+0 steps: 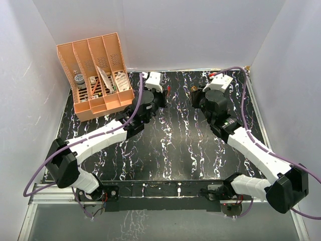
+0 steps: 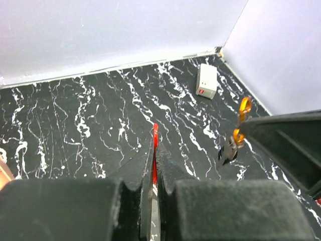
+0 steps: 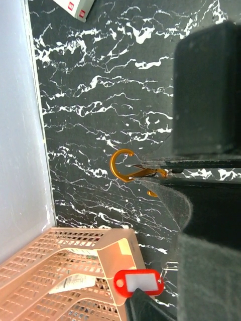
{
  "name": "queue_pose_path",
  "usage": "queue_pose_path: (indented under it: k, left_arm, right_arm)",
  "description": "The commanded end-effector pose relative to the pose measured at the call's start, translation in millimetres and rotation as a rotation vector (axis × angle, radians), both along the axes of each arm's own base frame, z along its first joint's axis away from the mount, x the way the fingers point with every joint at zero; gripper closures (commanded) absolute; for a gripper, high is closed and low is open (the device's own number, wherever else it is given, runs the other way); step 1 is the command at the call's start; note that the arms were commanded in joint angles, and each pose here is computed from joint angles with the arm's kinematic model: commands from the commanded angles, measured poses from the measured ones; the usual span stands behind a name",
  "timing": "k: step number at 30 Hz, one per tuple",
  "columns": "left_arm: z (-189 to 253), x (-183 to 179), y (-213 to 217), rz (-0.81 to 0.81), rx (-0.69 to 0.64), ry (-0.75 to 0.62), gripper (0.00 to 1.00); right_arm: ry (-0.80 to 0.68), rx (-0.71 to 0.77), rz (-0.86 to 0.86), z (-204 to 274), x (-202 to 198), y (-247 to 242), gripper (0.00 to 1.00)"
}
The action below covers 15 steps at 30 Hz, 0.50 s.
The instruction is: Put the keys on the keyring
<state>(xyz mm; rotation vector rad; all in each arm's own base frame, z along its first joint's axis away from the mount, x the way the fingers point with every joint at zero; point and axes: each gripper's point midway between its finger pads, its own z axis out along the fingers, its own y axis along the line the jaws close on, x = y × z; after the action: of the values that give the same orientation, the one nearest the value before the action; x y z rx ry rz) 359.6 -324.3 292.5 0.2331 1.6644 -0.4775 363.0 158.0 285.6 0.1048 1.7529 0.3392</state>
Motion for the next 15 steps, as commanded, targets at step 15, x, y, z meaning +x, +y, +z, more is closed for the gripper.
queue_pose_path:
  k: [15]
  left_arm:
    - [58, -2, 1, -0.002, -0.201, -0.147, 1.0]
  right_arm:
    - [-0.046, 0.121, 0.178, 16, 2, 41, 1.0]
